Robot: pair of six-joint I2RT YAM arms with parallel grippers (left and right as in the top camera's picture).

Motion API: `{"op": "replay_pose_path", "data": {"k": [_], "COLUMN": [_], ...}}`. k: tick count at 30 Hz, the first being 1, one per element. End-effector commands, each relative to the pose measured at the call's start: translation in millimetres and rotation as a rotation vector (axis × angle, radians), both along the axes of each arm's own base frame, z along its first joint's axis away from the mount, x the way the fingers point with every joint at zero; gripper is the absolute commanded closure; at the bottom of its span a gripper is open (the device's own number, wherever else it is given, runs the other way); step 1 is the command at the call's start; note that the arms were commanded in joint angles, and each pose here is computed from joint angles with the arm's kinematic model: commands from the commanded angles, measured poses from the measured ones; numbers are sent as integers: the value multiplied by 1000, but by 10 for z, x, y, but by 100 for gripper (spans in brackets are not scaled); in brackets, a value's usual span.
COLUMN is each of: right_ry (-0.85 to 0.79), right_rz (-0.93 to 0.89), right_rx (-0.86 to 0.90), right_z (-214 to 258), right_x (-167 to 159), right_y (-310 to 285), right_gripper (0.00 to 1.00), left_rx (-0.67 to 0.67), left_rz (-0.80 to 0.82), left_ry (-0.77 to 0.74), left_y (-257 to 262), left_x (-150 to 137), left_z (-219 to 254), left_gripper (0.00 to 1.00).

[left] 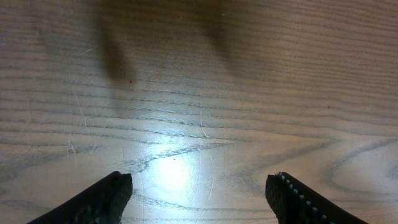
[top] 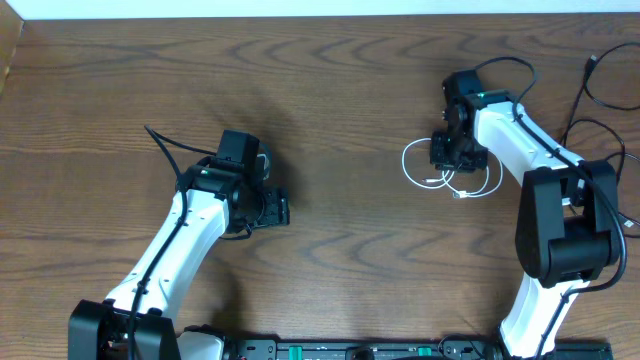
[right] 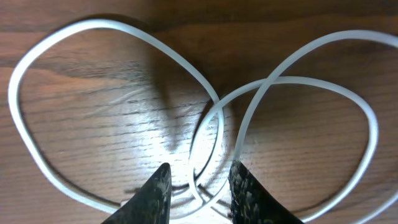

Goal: Untangle cables

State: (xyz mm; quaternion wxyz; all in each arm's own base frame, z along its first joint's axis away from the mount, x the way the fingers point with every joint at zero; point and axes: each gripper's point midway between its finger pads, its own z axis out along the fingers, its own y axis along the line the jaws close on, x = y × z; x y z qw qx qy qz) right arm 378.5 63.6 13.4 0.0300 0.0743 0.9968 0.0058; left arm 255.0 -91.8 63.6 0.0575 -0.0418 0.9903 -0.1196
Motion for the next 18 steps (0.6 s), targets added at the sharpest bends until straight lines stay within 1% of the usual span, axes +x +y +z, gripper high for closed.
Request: {"op": "replay_pose_path", "data": {"k": [1, 5, 13, 16, 18], "right_ry": [-77, -76, -28, -40, -51], "right_rz": [-1, -22, -130, -136, -132], "right_rx": [24, 19, -11, 19, 53], "right_z": [296, 331, 151, 53, 8], "right_x": [179, 176, 32, 30, 45], "right_y": [-28, -118, -384, -371, -312], "right_gripper": [72, 72, 73, 73, 70], "left_rx": [9, 9, 9, 9, 9], "left_rz": [-18, -18, -18, -18, -18], "left_ry": [-1, 0, 0, 0, 0], "left_y": [7, 7, 7, 7, 7], "left_x": [-16, -17, -19, -19, -18], "left_z": [-17, -17, -18, -18, -18], "left_gripper": [25, 26, 26, 26, 26]}}
